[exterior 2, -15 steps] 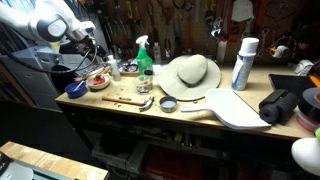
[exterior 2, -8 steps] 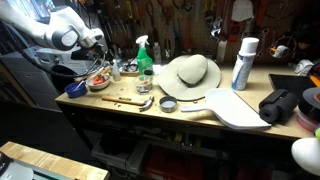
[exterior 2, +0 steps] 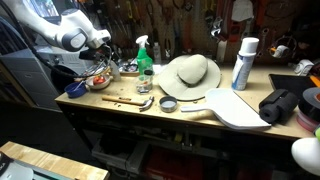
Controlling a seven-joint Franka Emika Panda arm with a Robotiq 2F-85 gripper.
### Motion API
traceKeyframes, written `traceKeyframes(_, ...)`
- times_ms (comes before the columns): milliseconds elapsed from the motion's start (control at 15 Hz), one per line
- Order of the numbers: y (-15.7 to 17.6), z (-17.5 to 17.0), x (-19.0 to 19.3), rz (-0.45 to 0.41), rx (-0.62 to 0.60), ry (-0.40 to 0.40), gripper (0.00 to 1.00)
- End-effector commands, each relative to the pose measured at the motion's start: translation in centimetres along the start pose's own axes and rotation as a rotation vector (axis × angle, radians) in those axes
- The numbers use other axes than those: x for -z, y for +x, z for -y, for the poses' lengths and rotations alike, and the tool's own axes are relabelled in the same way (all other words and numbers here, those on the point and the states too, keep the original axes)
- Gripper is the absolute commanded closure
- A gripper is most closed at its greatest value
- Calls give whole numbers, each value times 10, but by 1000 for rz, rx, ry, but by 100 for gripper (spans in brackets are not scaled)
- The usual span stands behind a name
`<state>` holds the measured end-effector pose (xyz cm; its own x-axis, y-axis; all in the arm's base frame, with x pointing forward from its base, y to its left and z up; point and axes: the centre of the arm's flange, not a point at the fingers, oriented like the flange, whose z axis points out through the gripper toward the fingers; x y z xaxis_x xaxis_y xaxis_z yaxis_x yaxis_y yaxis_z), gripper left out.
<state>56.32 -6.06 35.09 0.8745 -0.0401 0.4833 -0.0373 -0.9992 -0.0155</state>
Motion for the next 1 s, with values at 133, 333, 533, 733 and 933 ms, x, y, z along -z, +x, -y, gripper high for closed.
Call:
traceKeyframes(133, 1, -8, -12, 3, -15, -8, 56)
traceKeyframes(333, -1, -9, 10, -5, -21, 17, 69)
traceKeyframes(533, 9, -33, 56, 8, -47, 29, 69)
traceKeyframes(733, -2, -92, 96, 67, -121, -55, 69)
traceKeyframes(933, -35, -163, 116, 157, -244, -84, 69)
